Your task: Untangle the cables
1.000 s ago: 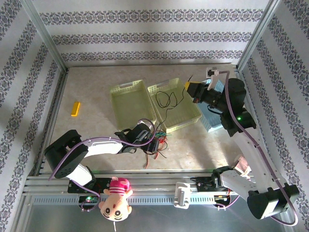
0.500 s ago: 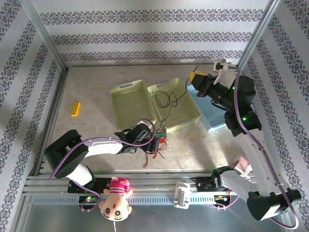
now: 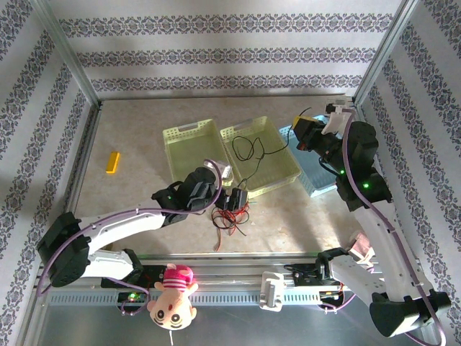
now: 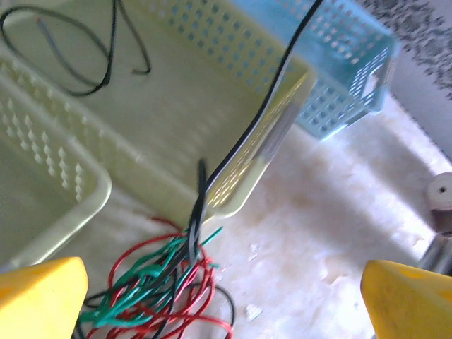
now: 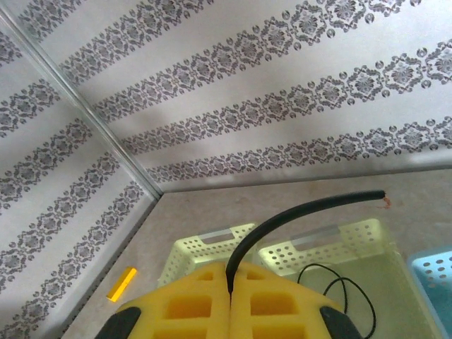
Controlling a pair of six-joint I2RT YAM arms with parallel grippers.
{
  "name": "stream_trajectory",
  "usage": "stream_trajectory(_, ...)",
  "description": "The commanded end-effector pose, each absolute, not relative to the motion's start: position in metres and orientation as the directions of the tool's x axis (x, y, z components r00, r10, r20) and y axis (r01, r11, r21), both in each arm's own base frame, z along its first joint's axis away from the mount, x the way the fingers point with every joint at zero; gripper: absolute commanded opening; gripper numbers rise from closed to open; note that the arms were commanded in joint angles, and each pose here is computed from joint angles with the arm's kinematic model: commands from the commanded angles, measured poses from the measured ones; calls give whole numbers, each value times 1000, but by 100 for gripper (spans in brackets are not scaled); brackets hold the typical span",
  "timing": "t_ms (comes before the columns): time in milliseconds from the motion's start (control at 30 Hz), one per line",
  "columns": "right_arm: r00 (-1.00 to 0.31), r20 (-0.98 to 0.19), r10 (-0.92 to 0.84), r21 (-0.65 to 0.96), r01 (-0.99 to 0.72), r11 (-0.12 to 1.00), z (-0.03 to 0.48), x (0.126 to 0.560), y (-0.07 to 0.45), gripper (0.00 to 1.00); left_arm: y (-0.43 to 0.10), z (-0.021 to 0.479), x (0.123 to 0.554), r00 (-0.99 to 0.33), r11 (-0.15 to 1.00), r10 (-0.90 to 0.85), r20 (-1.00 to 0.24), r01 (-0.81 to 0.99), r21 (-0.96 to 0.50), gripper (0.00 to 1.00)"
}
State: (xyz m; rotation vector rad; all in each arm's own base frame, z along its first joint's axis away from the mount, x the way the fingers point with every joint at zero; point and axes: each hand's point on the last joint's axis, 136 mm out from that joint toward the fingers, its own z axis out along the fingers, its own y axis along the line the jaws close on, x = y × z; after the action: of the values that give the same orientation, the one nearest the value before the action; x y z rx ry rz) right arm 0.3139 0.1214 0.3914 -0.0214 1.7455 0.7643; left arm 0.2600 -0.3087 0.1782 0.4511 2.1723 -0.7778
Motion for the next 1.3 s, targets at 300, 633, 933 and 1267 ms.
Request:
stream_trajectory(300, -383, -869, 313, 472, -451, 757, 386, 306, 134, 0, -317, 148, 289, -672, 813, 126, -730, 491, -312, 81)
stream_trajectory(633, -404, -862, 306, 487, -494, 720, 393, 294, 140, 0, -318, 126, 310, -677, 828, 86, -731, 457, -325, 48)
stream_trajectory(933, -400, -857, 327, 503, -508, 699, 404, 288, 137, 0, -330, 117, 308, -689, 789, 112, -716, 500, -357, 2)
stream_trajectory(1267, -439, -825, 356, 536, -406, 740, 383, 299, 123, 0, -337, 209, 288, -606, 666, 55, -793, 614, -423, 0)
